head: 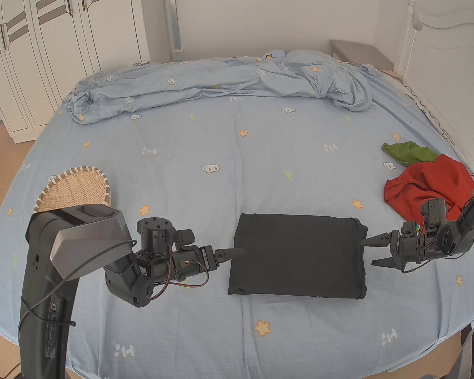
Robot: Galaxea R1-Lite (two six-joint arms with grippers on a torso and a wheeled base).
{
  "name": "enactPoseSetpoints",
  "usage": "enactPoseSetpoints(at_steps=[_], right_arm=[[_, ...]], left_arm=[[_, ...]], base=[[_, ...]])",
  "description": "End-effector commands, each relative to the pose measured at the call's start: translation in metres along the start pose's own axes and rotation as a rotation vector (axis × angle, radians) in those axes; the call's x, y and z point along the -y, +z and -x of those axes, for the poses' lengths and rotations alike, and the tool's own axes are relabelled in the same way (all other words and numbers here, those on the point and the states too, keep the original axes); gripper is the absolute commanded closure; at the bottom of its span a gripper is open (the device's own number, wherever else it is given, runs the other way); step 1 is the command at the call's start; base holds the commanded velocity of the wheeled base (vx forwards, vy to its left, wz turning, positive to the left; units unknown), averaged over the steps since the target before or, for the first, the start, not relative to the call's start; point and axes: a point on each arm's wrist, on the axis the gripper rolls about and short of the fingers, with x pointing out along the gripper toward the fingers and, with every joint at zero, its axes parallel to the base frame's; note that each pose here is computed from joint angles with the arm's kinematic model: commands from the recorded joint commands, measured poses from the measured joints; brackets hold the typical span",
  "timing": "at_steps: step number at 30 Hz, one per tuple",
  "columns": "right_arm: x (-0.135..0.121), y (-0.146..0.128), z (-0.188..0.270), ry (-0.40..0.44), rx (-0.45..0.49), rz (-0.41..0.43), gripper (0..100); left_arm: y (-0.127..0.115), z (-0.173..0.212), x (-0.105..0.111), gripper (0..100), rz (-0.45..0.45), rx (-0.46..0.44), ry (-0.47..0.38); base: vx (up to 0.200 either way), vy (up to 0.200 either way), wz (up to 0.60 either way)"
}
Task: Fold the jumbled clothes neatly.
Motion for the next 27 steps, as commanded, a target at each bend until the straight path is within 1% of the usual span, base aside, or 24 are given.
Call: enactPoseSetpoints(at_steps=[1,7,15,17,19,22,27], right_arm=[[0.004,0.000,-0.011,-0.007,-0.018,-0.002,0],[0.001,-0.003,-0.029,-0.075,-0.026,0.026,0],[-0.007,-0.005,-0.038,-0.062,-0.045,0.055,0],[-0.013,-0.009,-0.046,-0.056,-0.068,0.068,0],[-0.017,-0.012,-0.050,-0.050,-0.082,0.077,0],[-0.024,-0.012,-0.057,-0.037,-0.094,0.095,0],[-0.031,-0.015,-0.072,-0.030,-0.122,0.118,0]], left_arm=[[-0.010,-0.008,-0.003,0,0.009,-0.029,-0.003],[-0.012,-0.015,-0.004,0,0.007,-0.036,-0.013],[-0.019,-0.020,-0.004,0,0.014,-0.052,-0.018],[-0.019,-0.020,-0.004,0,0.016,-0.056,-0.021],[-0.019,-0.020,-0.003,0,0.017,-0.060,-0.029],[-0.019,-0.020,-0.001,0,0.044,-0.070,-0.050],[-0.021,-0.022,0.001,0,0.038,-0.054,-0.074]], base=[[0.000,0.000,0.00],[0.000,0.000,0.00],[0.000,0.000,0.00],[0.000,0.000,0.00],[0.000,0.000,0.00],[0.000,0.000,0.00],[0.000,0.000,0.00]])
